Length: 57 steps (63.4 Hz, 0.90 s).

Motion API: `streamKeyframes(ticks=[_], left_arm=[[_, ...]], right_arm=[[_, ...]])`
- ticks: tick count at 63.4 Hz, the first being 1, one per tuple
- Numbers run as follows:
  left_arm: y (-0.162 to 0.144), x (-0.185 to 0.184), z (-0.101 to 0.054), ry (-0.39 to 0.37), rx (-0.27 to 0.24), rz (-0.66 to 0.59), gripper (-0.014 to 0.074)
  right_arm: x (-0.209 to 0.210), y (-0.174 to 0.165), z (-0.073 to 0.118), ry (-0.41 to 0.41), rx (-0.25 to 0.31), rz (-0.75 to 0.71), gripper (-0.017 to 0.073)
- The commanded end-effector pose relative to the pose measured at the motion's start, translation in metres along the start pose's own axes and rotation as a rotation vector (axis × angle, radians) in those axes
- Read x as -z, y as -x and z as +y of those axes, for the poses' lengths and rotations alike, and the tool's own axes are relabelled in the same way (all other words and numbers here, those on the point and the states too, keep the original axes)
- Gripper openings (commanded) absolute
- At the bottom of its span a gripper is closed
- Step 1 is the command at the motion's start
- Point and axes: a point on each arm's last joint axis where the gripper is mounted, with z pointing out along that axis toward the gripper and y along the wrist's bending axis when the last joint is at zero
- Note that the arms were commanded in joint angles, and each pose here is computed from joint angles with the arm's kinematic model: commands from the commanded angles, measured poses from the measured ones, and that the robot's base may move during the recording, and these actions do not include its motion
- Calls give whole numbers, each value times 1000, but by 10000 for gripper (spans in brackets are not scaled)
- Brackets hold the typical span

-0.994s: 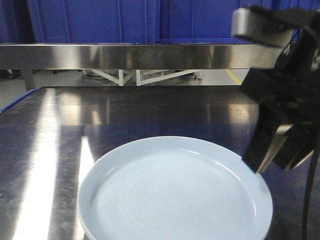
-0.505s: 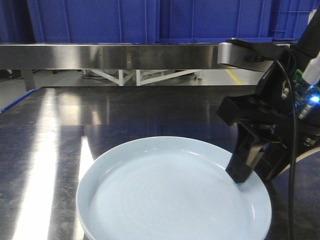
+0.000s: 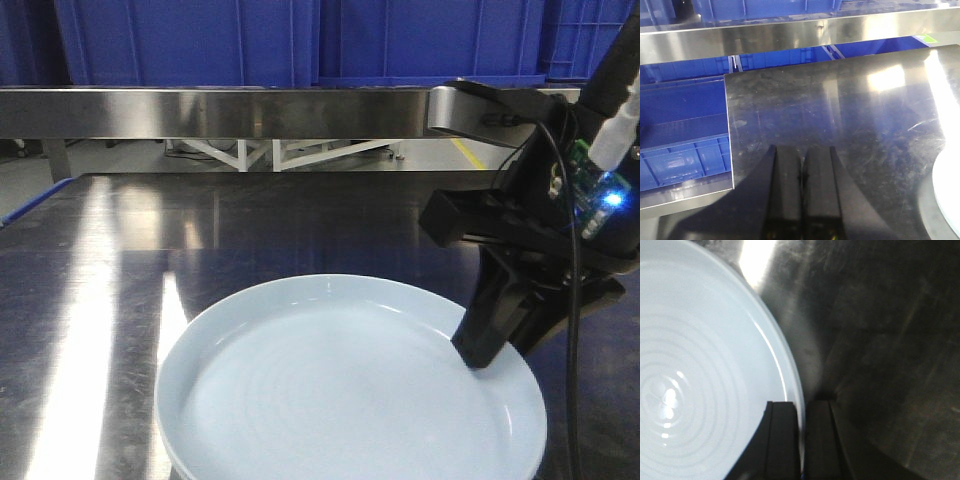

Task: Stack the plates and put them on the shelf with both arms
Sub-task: 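Grasp the rim of the stacked white plates with the right gripper, then lift the stacked plates off the table with the right gripper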

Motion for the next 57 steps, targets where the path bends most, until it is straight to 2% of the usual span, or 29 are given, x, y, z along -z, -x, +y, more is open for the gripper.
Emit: streamKeyframes(ticks=[1, 11, 25, 33, 47, 57], left_arm=[[15, 3, -2, -20, 5, -92, 84], [15, 3, -2, -20, 5, -92, 84], [15, 3, -2, -20, 5, -92, 84], [15, 3, -2, -20, 5, -92, 84], [15, 3, -2, -20, 5, -92, 84], [15, 3, -2, -20, 5, -92, 84]], right_arm=[[13, 6, 3, 1, 30, -39, 53], [33, 17, 11, 14, 52, -124, 53], [91, 24, 25, 35, 99, -393, 53], [127, 14, 31, 27, 143, -551, 56], [178, -11, 36, -10, 230, -739, 56], [202, -33, 37, -10, 255, -855, 56]])
